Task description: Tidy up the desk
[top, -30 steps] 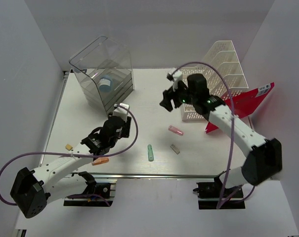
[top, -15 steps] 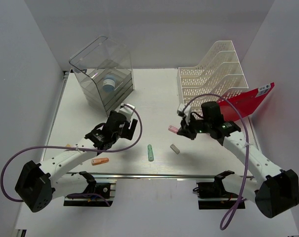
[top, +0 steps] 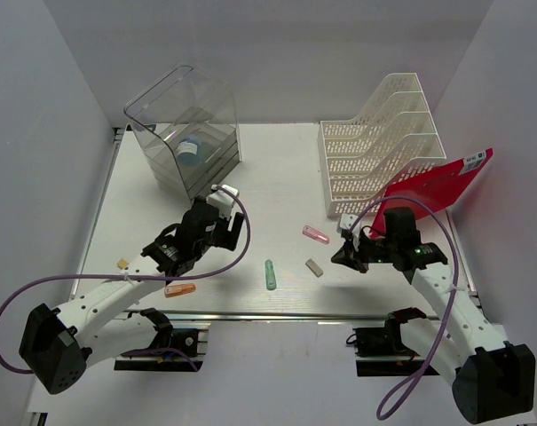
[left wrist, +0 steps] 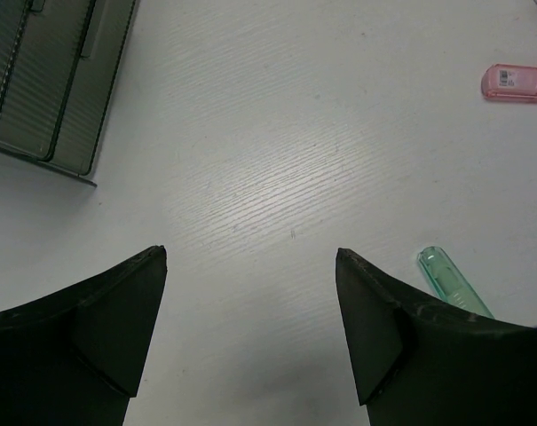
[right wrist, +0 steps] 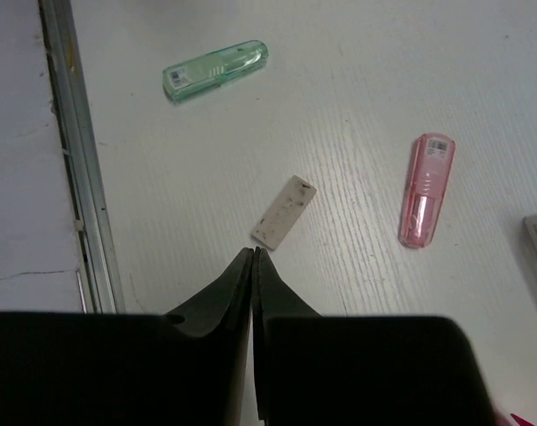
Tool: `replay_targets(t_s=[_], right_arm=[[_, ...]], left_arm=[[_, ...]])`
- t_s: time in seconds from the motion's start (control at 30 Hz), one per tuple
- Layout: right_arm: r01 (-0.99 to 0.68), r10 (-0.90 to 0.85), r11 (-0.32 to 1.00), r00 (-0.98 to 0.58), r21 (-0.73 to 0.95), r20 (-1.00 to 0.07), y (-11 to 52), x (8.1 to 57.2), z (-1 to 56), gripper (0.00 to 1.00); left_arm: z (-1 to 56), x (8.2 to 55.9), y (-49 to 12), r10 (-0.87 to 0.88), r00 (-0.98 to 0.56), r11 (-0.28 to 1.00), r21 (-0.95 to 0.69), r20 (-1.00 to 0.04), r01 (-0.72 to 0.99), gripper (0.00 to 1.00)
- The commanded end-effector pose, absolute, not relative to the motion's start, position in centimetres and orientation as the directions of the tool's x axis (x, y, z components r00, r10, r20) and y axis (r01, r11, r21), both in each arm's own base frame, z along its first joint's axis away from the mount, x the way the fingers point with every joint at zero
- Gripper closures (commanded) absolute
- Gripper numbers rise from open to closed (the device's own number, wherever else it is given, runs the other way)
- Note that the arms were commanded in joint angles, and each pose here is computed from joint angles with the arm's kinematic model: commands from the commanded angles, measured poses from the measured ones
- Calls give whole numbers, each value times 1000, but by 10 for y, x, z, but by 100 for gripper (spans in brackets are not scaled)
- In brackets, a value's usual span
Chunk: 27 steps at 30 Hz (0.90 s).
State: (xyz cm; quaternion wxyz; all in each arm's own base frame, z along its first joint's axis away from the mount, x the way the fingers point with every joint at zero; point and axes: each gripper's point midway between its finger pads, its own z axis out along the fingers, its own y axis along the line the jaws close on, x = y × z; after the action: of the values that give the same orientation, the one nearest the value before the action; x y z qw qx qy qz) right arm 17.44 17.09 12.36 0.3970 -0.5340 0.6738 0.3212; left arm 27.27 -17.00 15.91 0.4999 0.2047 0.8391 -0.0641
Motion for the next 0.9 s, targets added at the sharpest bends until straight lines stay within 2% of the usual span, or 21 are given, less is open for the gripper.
replay_targets(t_s=[0.0,0.27,0.57,0.77,0.83,0.87], right_arm=[[-977,-456,211,-59,-43,-888,167,180,123,91],[-976,-494,203,-35,-76,-869,154,179,115,78],[-970,-500,225,-30,-96,-866,147,182,113,78],[-959,-509,270,-65,-88,-858,143,191,111,80],[-957,-512,279,-82,-75,-855,142,193,111,82],[-957,-515,282,-93,-65,-852,142,193,109,83]], left_arm=[[163,271,-176,278,-404,897,85,-871,434,14],[159,271,-178,284,-413,894,84,-865,439,14],[154,272,-182,291,-425,893,83,-857,443,14],[134,289,-167,331,-468,923,178,-819,342,22],[141,302,-164,342,-469,930,223,-814,291,28],[128,306,-162,384,-510,919,269,-769,287,31]])
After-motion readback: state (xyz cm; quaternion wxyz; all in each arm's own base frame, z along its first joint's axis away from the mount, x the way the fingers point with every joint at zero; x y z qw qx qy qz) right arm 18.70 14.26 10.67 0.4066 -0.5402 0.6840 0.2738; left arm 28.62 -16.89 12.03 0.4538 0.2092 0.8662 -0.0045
